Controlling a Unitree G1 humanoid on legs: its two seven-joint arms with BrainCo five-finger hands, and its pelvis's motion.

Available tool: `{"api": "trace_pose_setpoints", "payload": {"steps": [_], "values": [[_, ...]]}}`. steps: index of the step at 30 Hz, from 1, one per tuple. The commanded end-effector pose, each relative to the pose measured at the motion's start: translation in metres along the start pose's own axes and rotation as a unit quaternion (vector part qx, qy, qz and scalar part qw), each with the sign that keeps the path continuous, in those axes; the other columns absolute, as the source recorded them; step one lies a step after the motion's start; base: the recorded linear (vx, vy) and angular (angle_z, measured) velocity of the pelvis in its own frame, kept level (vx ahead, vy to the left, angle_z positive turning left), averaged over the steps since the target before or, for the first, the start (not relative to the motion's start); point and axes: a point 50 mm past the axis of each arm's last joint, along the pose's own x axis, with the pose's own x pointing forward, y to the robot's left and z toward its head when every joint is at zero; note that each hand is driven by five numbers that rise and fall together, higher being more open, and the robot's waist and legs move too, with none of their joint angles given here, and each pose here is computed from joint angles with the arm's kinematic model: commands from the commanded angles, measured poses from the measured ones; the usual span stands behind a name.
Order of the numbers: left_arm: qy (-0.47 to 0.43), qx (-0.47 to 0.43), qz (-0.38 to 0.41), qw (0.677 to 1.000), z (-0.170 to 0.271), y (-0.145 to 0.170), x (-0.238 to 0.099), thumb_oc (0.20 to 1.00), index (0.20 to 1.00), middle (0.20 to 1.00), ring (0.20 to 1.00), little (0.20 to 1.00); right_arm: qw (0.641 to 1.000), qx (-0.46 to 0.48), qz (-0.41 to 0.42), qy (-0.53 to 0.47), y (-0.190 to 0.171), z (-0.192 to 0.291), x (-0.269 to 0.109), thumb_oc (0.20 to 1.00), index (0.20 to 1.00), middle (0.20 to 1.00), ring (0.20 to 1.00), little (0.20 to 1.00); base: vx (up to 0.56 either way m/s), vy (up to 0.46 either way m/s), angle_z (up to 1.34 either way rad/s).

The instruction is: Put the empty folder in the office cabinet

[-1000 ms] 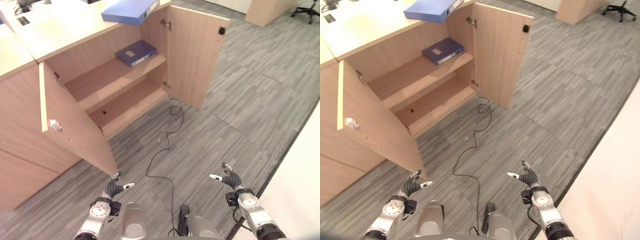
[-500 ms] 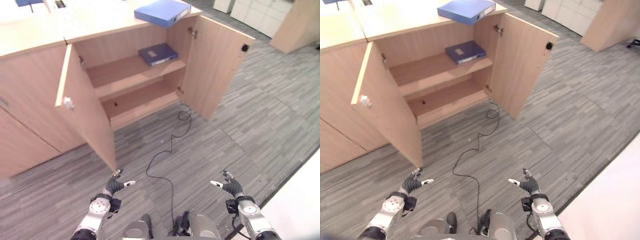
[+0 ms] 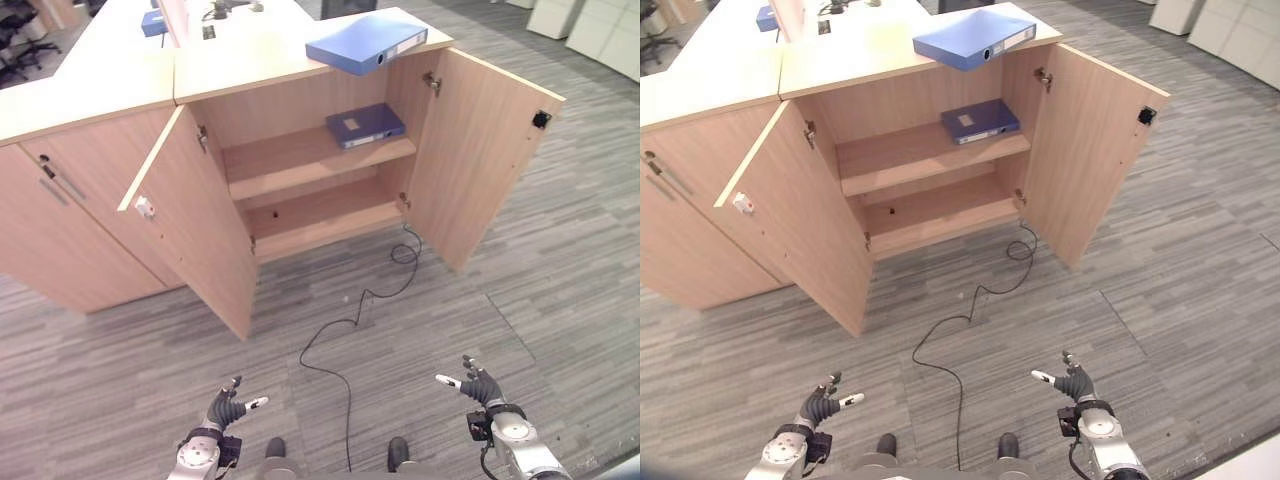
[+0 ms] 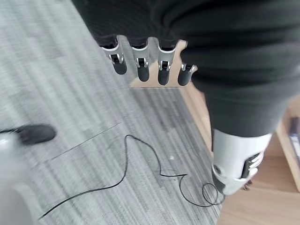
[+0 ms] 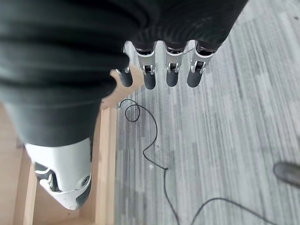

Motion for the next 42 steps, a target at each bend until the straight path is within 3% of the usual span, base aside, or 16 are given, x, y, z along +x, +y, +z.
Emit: {"api": "trace_pose_setpoints", "payload": {"steps": [1,11,23,42], "values": [[-0.083,0.007,0.02,0.996,0.048,0.022,0.012,1.0,1.0,1.0,1.0,1.0,0.997,0.008,-0.013,-0.08,-0.01,0.033,0.002,1.0,1.0,1.0,1.0,1.0,-0.01,-0.292,0.92],[-0.083,0.022,0.003,0.996,0.046,0.017,0.009,1.0,1.0,1.0,1.0,1.0,0.998,0.024,-0.023,-0.052,-0.008,0.02,0.0,1.0,1.0,1.0,1.0,1.0,0.18,-0.045,0.48],[-0.095,0.057,0.025,0.994,0.056,0.041,0.008,1.0,1.0,1.0,1.0,1.0,0.998,0.027,0.003,-0.065,0.01,0.031,0.004,1.0,1.0,1.0,1.0,1.0,0.15,0.141,0.05],[-0.074,0.063,0.011,0.995,0.041,0.026,0.009,1.0,1.0,1.0,1.0,1.0,0.999,0.014,0.004,-0.049,0.0,0.019,-0.001,1.0,1.0,1.0,1.0,1.0,0.3,-0.11,0.29]]}}
